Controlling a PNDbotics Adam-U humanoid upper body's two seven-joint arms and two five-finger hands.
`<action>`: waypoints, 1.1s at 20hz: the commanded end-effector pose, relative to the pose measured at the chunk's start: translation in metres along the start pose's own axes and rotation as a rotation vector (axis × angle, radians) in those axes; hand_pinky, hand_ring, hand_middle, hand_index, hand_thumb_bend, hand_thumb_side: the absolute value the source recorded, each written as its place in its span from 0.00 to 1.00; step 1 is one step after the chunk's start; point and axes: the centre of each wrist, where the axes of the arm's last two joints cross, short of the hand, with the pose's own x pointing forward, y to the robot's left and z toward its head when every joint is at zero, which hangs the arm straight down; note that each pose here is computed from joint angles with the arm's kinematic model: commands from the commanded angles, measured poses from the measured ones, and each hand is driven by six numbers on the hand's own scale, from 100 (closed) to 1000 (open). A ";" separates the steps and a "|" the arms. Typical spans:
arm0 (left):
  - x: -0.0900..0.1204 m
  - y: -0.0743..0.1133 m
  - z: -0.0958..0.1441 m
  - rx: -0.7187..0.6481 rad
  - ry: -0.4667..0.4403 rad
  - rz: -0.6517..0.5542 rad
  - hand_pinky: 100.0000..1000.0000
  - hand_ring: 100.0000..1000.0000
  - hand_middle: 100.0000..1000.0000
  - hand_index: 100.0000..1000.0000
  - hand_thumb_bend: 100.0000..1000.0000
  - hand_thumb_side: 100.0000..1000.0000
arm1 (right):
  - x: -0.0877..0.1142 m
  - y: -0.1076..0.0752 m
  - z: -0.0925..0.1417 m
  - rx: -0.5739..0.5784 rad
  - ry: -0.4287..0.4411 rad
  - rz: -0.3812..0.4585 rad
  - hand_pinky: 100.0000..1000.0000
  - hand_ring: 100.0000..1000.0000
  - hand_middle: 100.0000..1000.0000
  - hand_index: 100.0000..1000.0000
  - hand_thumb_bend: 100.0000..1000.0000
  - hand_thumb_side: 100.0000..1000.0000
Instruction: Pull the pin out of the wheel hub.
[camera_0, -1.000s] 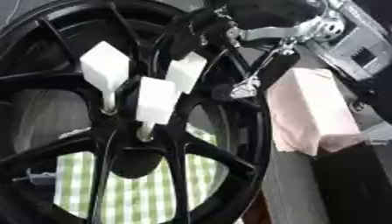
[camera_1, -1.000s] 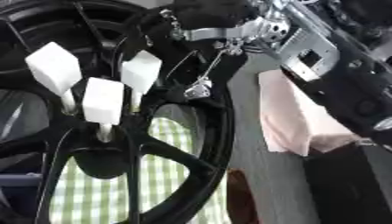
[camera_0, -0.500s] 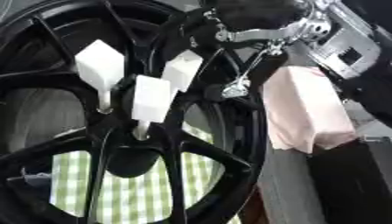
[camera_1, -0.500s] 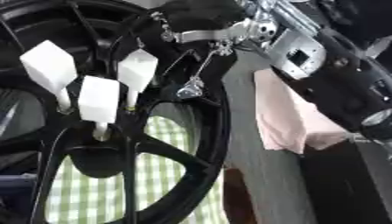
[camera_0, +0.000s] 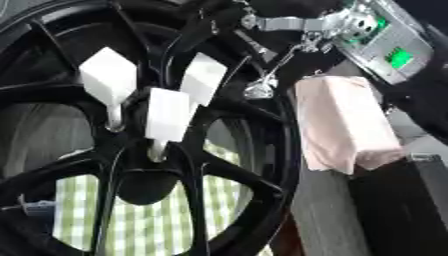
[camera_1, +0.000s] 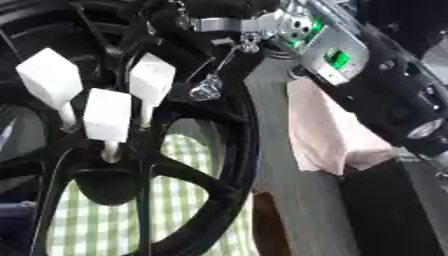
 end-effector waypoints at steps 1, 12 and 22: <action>0.005 0.001 -0.002 0.006 -0.019 0.006 0.75 0.55 0.55 0.67 0.15 0.75 | 0.002 -0.011 0.005 0.018 0.020 0.040 0.88 1.00 0.78 0.88 0.22 0.09; 0.005 0.000 -0.002 0.022 -0.014 0.014 0.75 0.54 0.55 0.67 0.15 0.76 | 0.001 -0.006 0.004 0.052 0.038 0.053 0.88 1.00 0.78 0.88 0.23 0.09; 0.005 -0.002 -0.002 0.024 -0.013 0.018 0.75 0.54 0.54 0.67 0.15 0.76 | -0.004 0.001 0.004 0.083 0.055 0.045 0.87 1.00 0.75 0.85 0.19 0.04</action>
